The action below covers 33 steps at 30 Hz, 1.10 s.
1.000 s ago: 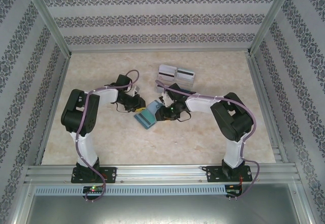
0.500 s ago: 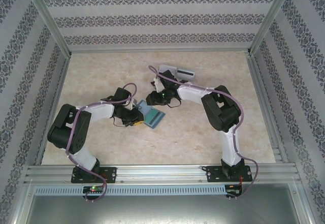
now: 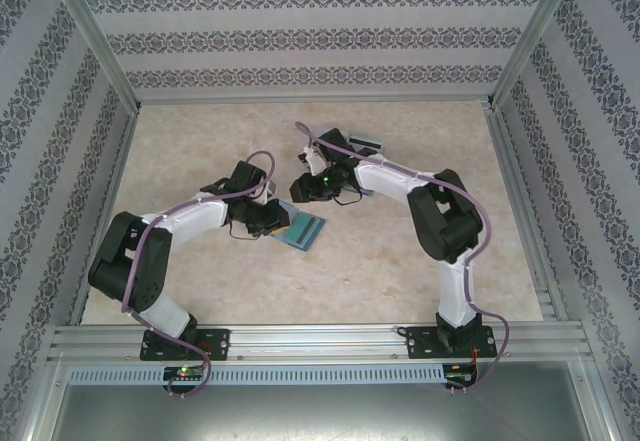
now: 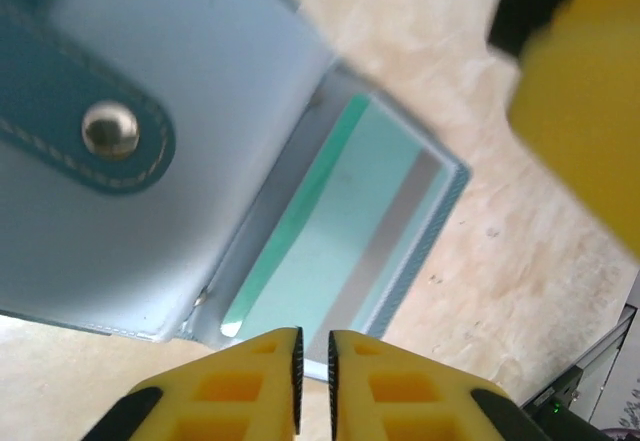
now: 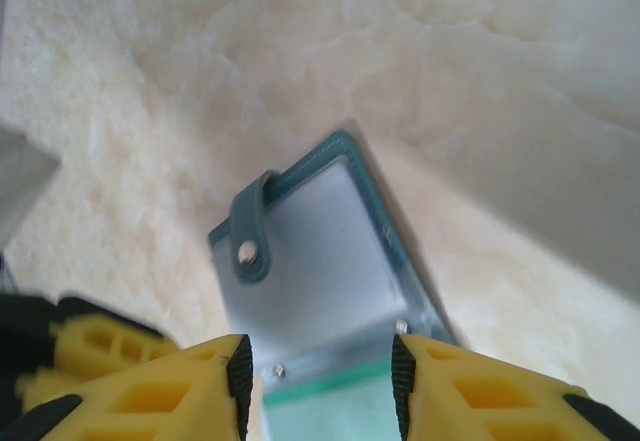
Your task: Put the credit cards into the card holder
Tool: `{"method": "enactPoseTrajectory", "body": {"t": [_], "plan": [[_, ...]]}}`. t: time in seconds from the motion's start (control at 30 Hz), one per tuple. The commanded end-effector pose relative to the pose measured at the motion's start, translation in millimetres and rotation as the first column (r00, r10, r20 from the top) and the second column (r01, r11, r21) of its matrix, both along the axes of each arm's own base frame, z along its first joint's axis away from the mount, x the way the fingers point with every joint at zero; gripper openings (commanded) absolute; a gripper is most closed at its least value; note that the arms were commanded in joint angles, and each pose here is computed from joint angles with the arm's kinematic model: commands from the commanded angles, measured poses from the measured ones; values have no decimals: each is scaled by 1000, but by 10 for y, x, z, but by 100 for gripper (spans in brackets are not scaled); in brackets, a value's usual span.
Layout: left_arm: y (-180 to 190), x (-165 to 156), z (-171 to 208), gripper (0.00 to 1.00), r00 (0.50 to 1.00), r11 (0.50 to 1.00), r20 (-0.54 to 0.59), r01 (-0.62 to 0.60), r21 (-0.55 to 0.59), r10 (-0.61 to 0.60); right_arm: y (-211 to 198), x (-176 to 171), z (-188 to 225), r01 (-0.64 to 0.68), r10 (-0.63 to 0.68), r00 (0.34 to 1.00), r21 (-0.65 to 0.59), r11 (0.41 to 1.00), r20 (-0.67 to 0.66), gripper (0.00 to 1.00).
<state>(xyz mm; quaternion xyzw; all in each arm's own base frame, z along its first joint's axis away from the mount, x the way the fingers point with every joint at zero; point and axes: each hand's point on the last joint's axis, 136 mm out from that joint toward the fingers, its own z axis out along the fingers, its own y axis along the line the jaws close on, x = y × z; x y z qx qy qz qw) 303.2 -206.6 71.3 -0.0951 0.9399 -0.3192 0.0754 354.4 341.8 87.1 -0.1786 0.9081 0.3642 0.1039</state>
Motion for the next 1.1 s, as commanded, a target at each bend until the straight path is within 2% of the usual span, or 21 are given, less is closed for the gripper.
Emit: {"method": "enactPoseTrajectory", "body": {"t": [0.0, 0.17, 0.33, 0.5, 0.63, 0.8, 1.07], "plan": [[337, 141, 196, 14, 998, 996, 44, -45, 79, 41, -125, -264, 311, -25, 25, 999, 0, 1000, 39, 44], [603, 641, 474, 15, 983, 992, 149, -112, 54, 103, -68, -860, 204, -105, 105, 994, -14, 994, -17, 44], [409, 1208, 506, 16, 980, 999, 191, -51, 6, 49, 86, -1332, 4, -210, 207, 977, -57, 976, -53, 44], [222, 1544, 292, 16, 982, 997, 182, -48, -55, 57, 297, -1477, -195, -257, 251, 964, -70, 964, -89, 44], [123, 1601, 137, 16, 985, 996, 163, -42, -81, 55, 376, -1432, -383, -260, 250, 962, -89, 961, -111, 44], [88, 1522, -77, 16, 990, 994, 129, -46, -95, 58, 392, -1400, -477, -262, 248, 961, -111, 959, -122, 44], [64, 1359, -255, 16, 994, 994, 89, -51, -96, 59, 181, -1064, -568, -150, 138, 987, -167, 975, -82, 44]]}}
